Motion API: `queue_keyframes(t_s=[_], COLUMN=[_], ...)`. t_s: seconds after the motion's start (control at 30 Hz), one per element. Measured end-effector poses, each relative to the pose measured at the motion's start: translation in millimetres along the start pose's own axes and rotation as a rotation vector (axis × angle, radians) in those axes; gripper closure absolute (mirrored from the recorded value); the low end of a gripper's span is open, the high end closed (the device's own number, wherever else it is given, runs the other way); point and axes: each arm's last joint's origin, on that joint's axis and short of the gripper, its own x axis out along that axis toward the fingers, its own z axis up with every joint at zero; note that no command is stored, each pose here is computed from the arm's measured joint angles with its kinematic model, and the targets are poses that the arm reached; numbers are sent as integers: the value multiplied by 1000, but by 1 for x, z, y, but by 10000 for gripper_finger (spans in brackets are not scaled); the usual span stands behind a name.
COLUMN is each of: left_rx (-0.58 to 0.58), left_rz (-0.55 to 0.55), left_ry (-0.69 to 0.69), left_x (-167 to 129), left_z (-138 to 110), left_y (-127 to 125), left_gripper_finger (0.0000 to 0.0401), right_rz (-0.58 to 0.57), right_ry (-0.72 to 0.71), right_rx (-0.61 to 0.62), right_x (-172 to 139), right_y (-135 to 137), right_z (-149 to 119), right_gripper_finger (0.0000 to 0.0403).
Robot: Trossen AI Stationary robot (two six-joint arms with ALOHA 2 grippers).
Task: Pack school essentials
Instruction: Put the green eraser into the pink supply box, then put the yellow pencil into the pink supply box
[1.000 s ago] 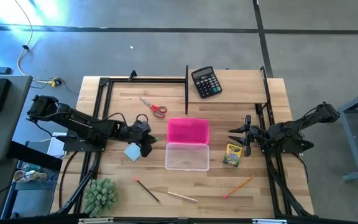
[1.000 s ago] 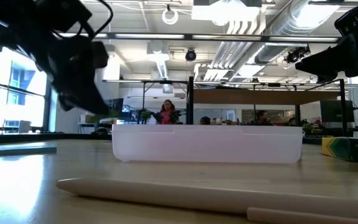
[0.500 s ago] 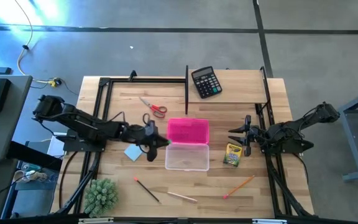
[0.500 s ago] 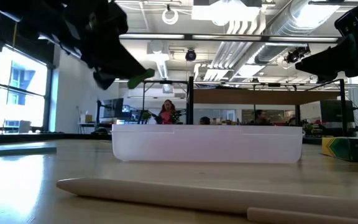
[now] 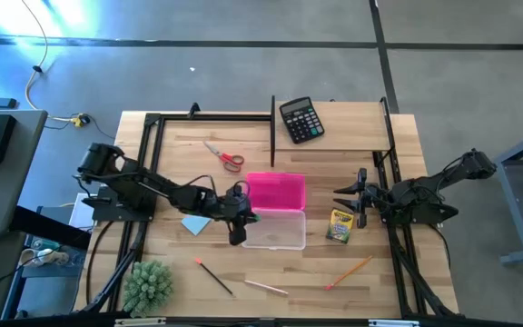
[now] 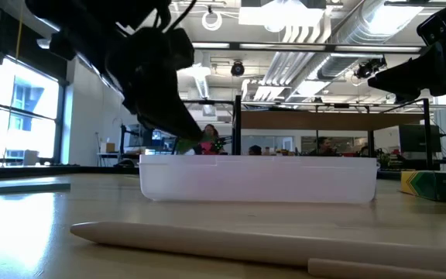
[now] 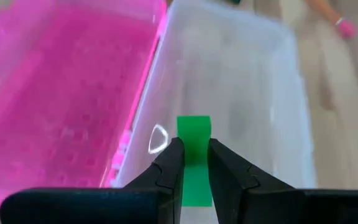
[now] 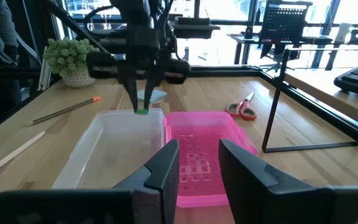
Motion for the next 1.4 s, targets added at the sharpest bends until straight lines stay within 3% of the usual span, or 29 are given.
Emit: queue_keyframes(t_s=[0.13, 0.3, 0.73, 0.93, 1.13, 1.4], left_rx=[72, 80, 108, 114, 178, 185], left_rz=[13, 19, 40, 22, 21, -13], left_ry=[29, 35, 29, 70, 82, -37], left_x=[10, 14, 14, 11, -7, -54], left_z=[-3, -1, 7, 21, 42, 64], left_y=[-1, -1, -3, -8, -12, -18], left_gripper_finger=[350, 340, 260, 248, 253, 262], right_rz=[0, 0, 0, 0, 0, 0], right_ry=[-1, -1, 0, 0, -1, 11], right_rx=[1, 1, 0, 1, -3, -38], right_x=[0, 0, 0, 0, 0, 1], right_y=[0, 0, 0, 0, 0, 0], right_z=[0, 0, 0, 0, 0, -1], right_gripper_finger=[298, 298, 298, 298, 298, 298])
